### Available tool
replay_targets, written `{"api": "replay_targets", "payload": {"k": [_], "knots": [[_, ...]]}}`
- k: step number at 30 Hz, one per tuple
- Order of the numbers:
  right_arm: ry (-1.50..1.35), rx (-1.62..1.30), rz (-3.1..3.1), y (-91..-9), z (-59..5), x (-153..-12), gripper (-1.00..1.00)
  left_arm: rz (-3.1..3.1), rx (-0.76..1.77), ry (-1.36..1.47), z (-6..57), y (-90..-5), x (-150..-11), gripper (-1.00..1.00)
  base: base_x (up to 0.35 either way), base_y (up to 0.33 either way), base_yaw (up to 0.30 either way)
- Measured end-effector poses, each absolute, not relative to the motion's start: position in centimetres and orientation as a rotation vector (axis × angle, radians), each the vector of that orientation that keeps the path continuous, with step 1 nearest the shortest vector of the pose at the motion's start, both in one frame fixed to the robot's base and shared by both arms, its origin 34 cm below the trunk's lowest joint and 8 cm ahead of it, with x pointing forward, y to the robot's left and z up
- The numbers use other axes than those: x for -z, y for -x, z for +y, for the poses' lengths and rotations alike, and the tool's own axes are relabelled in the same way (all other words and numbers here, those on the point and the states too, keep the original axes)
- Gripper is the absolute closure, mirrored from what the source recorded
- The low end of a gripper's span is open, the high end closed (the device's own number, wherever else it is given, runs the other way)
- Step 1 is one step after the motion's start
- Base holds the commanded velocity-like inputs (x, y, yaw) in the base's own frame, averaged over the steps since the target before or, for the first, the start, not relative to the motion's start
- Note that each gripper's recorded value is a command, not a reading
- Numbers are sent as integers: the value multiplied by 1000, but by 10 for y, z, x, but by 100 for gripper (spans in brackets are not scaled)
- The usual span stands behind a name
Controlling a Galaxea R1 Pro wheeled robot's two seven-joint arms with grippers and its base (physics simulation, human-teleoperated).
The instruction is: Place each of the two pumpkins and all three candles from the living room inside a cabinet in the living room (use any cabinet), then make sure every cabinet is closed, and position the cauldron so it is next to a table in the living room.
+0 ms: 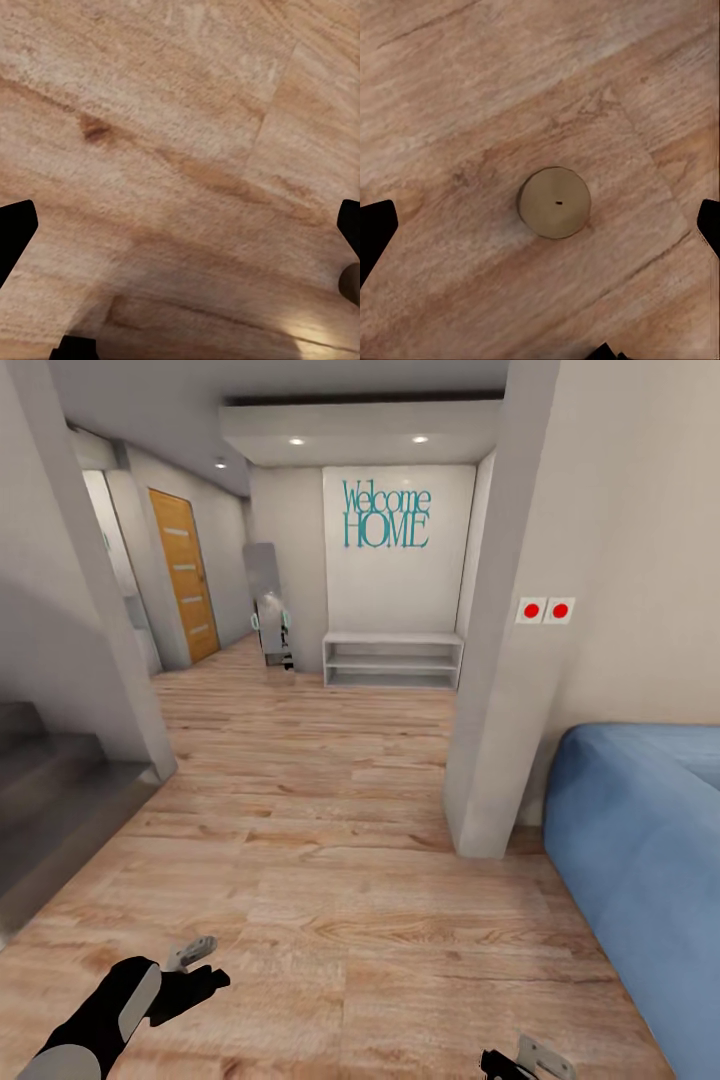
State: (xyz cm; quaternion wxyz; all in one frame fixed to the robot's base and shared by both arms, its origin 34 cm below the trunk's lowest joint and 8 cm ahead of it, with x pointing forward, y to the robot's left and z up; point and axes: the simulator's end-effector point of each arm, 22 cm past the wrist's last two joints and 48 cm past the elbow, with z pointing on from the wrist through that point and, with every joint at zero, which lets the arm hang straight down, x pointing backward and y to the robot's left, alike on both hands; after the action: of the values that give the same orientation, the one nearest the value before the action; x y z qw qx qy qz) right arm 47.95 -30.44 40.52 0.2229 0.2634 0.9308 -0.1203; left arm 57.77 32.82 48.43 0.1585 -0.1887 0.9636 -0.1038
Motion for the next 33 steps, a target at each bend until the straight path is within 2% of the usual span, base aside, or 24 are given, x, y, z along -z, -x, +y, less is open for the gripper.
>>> {"api": "replay_targets", "payload": {"k": [33], "knots": [[-788,347,2565,-463,-319,-336,-100,2762,308,521,311,-566,-413,-100,0,0,0]]}}
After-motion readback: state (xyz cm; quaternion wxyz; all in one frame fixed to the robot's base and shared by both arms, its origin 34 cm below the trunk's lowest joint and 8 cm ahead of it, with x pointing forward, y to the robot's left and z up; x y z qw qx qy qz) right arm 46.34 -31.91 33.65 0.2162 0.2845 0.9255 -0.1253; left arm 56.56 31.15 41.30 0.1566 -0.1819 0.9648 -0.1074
